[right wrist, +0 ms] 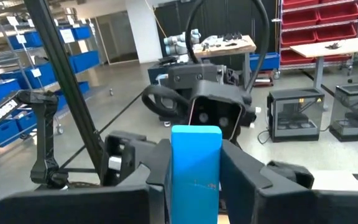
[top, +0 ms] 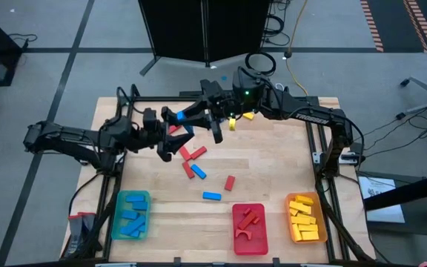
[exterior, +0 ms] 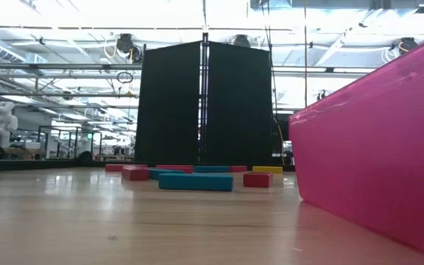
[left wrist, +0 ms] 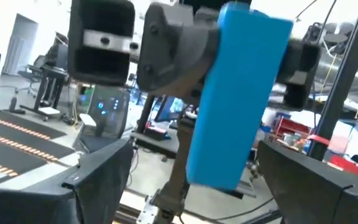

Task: Sort blocks
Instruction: Put the blue block into the blue bin

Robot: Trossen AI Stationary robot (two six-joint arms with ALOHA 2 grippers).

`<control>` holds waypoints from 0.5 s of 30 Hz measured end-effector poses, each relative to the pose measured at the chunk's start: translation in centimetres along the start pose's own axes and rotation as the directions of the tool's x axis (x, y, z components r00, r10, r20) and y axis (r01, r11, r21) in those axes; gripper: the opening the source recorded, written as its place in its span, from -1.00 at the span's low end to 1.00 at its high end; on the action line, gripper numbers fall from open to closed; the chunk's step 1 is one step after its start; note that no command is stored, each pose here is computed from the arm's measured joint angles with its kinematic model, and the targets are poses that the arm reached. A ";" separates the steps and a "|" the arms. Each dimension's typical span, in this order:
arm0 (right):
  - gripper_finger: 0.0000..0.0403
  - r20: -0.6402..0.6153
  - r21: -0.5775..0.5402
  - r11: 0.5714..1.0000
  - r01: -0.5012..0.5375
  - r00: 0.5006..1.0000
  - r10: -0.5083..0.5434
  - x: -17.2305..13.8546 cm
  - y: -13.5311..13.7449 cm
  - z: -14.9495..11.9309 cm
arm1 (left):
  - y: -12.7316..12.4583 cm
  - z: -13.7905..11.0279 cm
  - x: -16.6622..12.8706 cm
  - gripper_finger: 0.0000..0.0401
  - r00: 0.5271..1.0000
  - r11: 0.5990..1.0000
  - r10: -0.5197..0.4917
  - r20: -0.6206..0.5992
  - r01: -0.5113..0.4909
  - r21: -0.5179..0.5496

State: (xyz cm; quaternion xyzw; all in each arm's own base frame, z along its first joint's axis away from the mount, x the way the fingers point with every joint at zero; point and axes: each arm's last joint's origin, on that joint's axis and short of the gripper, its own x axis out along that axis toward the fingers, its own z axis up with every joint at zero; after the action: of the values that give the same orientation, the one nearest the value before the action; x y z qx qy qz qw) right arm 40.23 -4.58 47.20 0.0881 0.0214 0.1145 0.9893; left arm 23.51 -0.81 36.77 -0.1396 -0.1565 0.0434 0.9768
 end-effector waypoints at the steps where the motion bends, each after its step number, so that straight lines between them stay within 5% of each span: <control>1: -0.61 0.000 0.000 1.000 0.000 1.000 0.000 0.0 0.0 0.0 | 0.0 0.0 0.0 0.74 1.000 1.000 -0.001 0.003 0.001 0.000; 6: -0.61 0.001 -0.007 1.000 0.004 1.000 -0.004 -0.1 -0.1 0.0 | 0.3 0.1 0.0 0.57 1.000 1.000 0.012 0.003 -0.012 0.006; 15: -0.61 0.000 -0.026 1.000 0.011 1.000 -0.011 -0.1 -0.2 0.0 | 0.4 0.1 0.1 -0.03 1.000 0.998 0.017 0.005 -0.017 0.061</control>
State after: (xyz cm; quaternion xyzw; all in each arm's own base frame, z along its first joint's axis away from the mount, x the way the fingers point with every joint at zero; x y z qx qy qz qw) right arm 40.20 -4.83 47.18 0.0751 0.0205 0.1094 0.9909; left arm 23.51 -0.38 36.77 -0.1110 -0.1560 0.0569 0.9798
